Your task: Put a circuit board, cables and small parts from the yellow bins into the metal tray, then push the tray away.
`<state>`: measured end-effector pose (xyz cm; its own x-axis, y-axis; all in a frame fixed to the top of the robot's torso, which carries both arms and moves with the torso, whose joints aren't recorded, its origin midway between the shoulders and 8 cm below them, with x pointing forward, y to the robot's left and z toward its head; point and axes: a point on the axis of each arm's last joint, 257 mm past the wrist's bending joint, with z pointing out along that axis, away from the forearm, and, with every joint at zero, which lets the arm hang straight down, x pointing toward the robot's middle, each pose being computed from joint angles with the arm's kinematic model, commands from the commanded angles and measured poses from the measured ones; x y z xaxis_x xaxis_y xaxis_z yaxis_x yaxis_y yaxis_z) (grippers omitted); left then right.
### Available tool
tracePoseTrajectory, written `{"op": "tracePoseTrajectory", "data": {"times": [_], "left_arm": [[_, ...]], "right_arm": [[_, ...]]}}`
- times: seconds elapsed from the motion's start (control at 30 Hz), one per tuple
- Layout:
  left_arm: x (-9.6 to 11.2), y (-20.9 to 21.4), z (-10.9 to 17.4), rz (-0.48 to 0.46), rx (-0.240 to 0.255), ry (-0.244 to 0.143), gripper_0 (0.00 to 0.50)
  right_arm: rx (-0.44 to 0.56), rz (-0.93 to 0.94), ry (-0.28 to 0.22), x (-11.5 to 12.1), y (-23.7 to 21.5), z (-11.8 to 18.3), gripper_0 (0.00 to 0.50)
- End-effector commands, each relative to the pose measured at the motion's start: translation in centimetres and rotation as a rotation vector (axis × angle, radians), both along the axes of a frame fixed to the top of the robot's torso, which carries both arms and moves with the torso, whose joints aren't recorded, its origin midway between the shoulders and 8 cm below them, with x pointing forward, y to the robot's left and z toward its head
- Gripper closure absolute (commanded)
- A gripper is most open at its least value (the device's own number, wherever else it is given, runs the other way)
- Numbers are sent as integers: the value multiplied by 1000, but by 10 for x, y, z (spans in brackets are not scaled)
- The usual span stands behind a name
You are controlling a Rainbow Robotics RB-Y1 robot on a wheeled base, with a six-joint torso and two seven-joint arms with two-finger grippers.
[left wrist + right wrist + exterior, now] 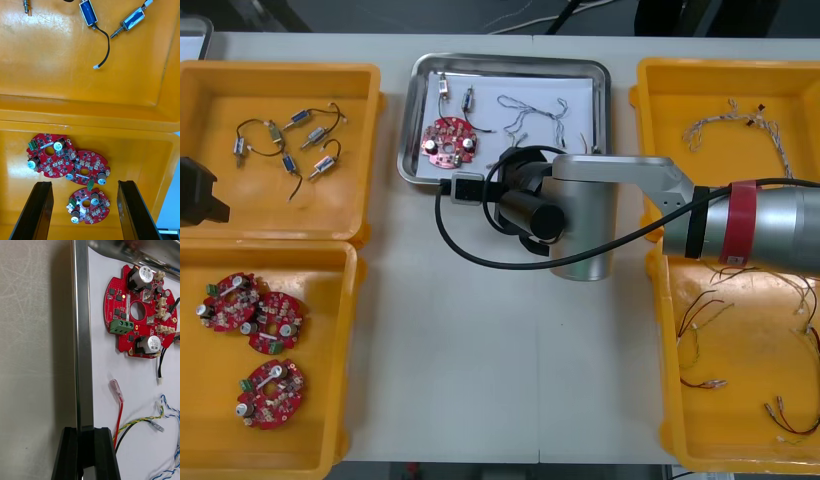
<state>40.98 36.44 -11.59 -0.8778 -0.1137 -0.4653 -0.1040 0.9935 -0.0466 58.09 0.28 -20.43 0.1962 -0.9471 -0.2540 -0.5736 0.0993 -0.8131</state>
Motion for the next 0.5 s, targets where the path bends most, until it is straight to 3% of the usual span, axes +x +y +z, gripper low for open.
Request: {"op": "tracePoseTrajectory", "data": {"times": [0.03, 0.17, 0.5], "left_arm": [[-3, 13, 13, -42, 69, -30, 0], [-3, 13, 13, -42, 69, -30, 0], [-3, 13, 13, -42, 69, -30, 0]], "right_arm": [[-9, 71, -100, 17, 23, 47, 500], [-12, 99, -127, 21, 28, 50, 500], [-13, 128, -140, 24, 32, 52, 500]]}}
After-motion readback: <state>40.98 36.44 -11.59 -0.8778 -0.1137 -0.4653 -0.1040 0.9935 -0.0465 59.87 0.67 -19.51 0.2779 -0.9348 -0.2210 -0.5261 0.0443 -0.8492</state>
